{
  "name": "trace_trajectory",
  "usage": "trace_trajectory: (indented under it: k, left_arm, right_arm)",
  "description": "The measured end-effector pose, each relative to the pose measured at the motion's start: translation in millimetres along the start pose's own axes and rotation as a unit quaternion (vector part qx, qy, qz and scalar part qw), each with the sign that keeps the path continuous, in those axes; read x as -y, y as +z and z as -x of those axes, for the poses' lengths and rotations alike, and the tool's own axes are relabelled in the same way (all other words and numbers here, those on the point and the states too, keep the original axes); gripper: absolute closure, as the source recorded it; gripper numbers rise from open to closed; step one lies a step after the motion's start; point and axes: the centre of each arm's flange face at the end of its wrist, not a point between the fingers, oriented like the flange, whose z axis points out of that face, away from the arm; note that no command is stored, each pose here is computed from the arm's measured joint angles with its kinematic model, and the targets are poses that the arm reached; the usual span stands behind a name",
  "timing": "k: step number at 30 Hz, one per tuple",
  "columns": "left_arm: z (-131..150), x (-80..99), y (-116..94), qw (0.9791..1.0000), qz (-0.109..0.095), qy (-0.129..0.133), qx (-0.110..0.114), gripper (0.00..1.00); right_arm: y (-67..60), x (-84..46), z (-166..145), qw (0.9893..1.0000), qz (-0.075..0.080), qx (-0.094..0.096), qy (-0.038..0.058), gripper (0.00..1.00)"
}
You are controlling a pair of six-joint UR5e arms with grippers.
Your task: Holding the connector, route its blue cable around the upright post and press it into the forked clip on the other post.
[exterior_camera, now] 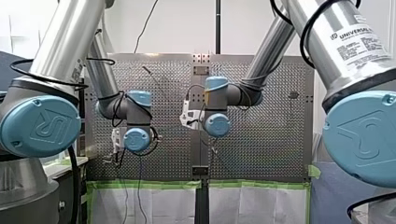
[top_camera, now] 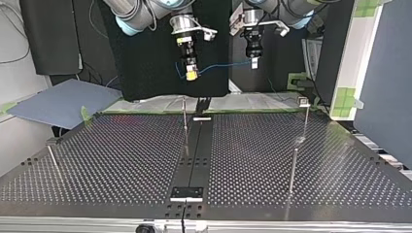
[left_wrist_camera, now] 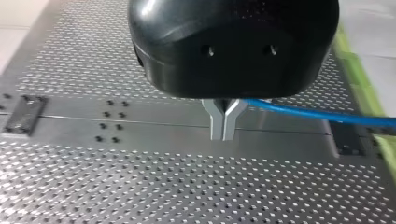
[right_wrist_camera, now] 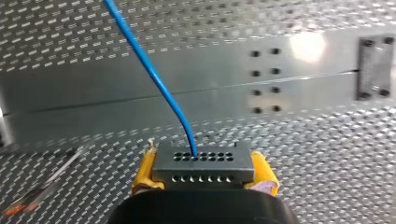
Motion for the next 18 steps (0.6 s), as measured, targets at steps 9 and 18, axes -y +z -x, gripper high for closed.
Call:
trace_trajectory:
  k: [9,18]
  left_arm:
    - [33.8,7.0,7.3,0.9993,-0.002,-0.034,0.013,1.0]
    - [73.3,15.4,22.0,0.9978,0.013,-0.053,0.039,1.0]
  right_arm:
    - [13.7,6.8,-56.9,0.9994,-0.004,-0.024,0.0232,1.0]
    - [23.4,15.3,-111.2,0.998,-0.031,-0.046,0.0312,1.0]
